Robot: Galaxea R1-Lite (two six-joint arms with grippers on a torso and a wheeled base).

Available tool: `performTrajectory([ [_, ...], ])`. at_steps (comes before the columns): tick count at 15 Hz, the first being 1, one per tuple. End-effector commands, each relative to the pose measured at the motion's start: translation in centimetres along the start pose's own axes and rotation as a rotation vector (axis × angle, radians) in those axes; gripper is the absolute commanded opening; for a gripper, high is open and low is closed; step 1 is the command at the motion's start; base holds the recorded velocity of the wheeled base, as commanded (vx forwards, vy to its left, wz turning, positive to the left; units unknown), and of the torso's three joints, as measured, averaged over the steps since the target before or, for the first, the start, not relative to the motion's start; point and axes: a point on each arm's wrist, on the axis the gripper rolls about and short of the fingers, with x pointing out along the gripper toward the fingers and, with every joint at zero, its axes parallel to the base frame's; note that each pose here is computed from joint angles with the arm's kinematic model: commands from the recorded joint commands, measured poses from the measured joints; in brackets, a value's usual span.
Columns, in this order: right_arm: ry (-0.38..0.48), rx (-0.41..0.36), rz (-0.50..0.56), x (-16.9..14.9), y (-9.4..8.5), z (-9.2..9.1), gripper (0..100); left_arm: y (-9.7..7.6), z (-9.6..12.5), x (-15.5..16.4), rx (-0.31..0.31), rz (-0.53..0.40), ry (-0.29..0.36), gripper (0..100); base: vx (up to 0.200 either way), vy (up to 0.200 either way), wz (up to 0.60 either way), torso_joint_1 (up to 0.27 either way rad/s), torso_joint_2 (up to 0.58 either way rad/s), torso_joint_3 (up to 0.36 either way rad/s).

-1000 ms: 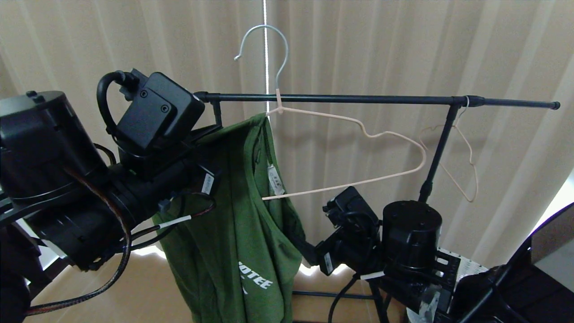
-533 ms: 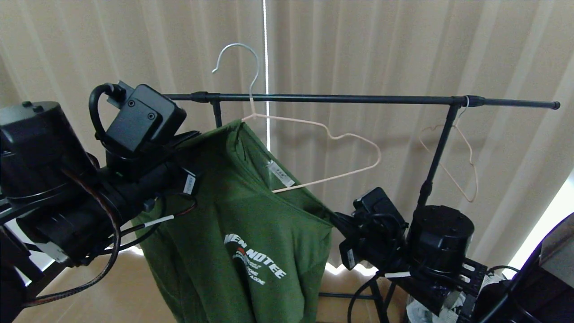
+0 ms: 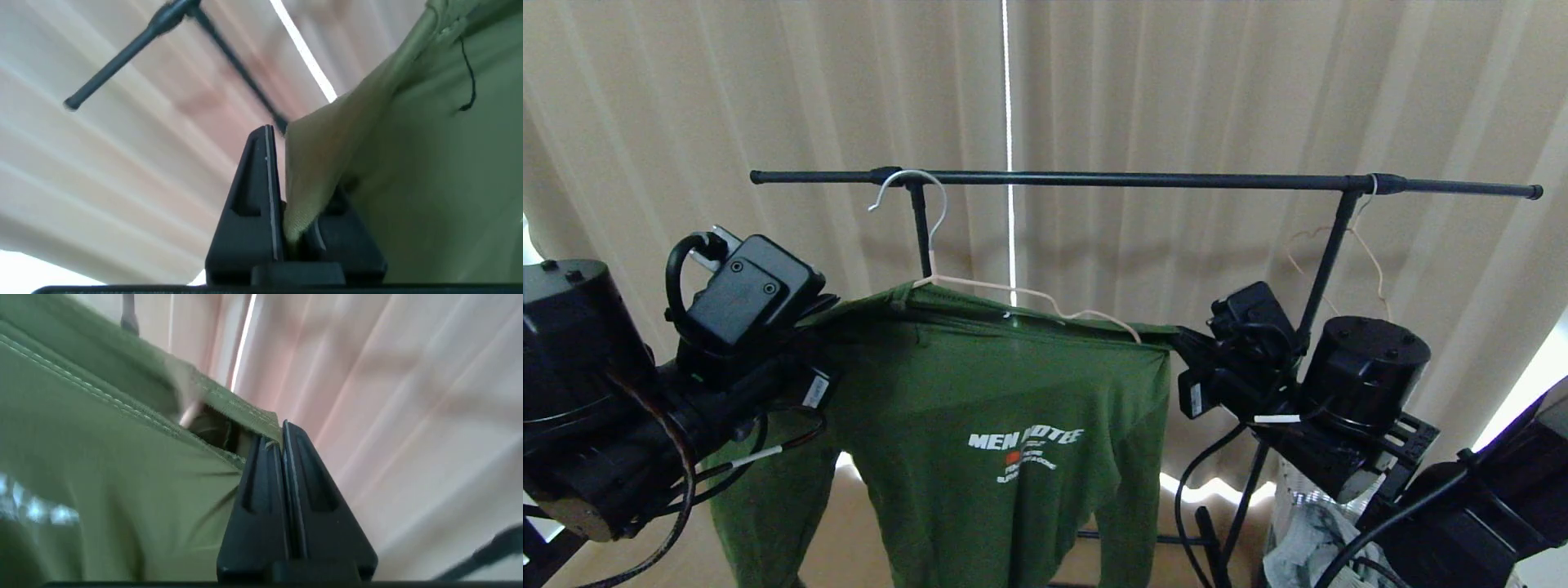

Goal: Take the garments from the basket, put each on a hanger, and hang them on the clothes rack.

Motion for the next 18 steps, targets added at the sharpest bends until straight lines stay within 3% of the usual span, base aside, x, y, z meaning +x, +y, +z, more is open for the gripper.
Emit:
performTrajectory([
  [1, -0.060, 0.009, -0.013, -0.3, -0.5, 2.2, 0, 0.1, -0.5, -0.2, 0.007, 0.006, 0.019, 0, 0.000, 0.000, 0.00, 0.000, 0.00, 0.000],
  [5, -0.090, 0.007, 0.033, -1.2, -0.8, 4.6, 0, -0.1, -0.7, -0.1, 0.009, -0.002, 0.028, 0, 0.000, 0.000, 0.00, 0.000, 0.00, 0.000],
  [9, -0.114, -0.083, 0.105, -1.9, 0.2, 8.3, 0, -0.1, -0.6, 0.0, 0.009, 0.002, 0.025, 0, 0.000, 0.000, 0.00, 0.000, 0.00, 0.000],
  [12, -0.076, -0.157, 0.166, -2.7, 1.4, 10.2, 0, 0.1, -0.3, 0.2, 0.004, 0.010, 0.016, 0, 0.000, 0.000, 0.00, 0.000, 0.00, 0.000],
  [15, -0.073, -0.165, 0.201, -3.4, 2.3, 10.4, 0, 0.0, -0.3, 0.2, 0.005, 0.006, 0.016, 0, 0.000, 0.000, 0.00, 0.000, 0.00, 0.000],
  [16, -0.075, -0.164, 0.202, -3.5, 2.3, 10.4, 100, 0.0, -0.3, 0.2, 0.005, 0.006, 0.017, 0, 0.000, 0.000, 0.00, 0.000, 0.00, 0.000],
  [18, -0.067, -0.172, 0.198, -3.7, 2.3, 10.1, 100, 0.1, -0.2, 0.2, 0.003, 0.007, 0.015, 0, 0.000, 0.000, 0.00, 0.000, 0.00, 0.000],
])
